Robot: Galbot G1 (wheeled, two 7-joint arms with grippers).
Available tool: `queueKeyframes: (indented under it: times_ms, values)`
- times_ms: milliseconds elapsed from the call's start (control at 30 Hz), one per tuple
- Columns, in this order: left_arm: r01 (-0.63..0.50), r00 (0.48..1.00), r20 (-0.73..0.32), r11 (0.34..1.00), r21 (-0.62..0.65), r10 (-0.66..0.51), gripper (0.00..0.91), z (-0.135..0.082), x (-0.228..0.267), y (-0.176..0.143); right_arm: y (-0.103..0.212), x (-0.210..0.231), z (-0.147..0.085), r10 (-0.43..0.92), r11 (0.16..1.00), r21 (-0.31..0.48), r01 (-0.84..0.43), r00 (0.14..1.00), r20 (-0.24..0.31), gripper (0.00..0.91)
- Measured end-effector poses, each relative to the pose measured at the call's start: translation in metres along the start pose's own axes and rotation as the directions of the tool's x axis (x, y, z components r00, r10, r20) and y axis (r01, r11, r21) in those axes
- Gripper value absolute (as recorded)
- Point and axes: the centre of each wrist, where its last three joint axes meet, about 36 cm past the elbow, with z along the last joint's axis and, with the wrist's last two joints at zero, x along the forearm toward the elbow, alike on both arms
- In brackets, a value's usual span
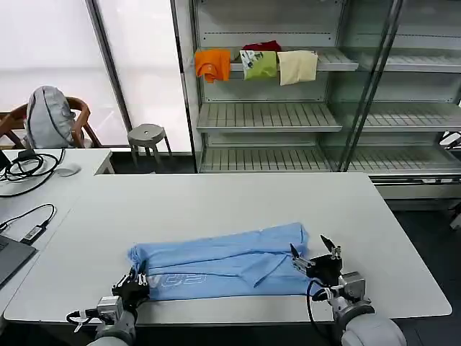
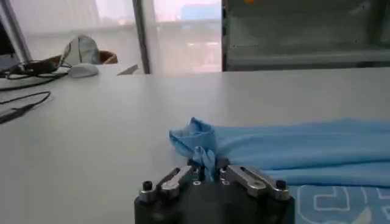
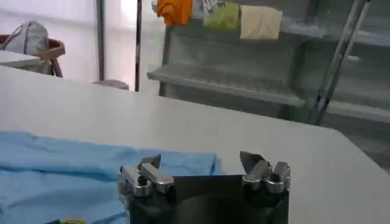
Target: Fold and organize the clothes.
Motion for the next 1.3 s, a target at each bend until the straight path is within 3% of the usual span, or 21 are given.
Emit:
queueKeyframes:
  times_ms: [367,700,833,1067,1300]
  values:
    - [0.051,0.998,0.029,0.996,-0.073,-0.049,0.02,-0.011,-0.001,0.045,0.0,-0.004,-0.004,-0.002,1.0,-0.001,0.002,1.0,0.016,0.907]
    - [0.172,0.983,0.096,0.969,-0.175,-0.157,0.01,-0.051,-0.002,0.144,-0.006,-0.008,-0.006,0.01,1.0,0.001,-0.01,0.999,0.04,0.907]
    - [0.189,0.977,0.132,0.962,-0.195,-0.166,0.02,-0.071,0.003,0.167,-0.007,-0.008,-0.005,0.012,1.0,0.004,-0.013,0.999,0.037,0.907]
    - [0.129,0.978,0.186,0.969,-0.21,-0.09,0.01,-0.098,0.02,0.155,-0.009,-0.005,-0.004,0.023,1.0,0.006,-0.024,0.999,0.033,0.907]
    - [-0.027,0.98,0.187,0.98,-0.196,0.064,0.01,-0.106,0.04,0.105,-0.01,-0.001,-0.007,0.035,0.999,0.011,-0.036,0.998,0.042,0.907]
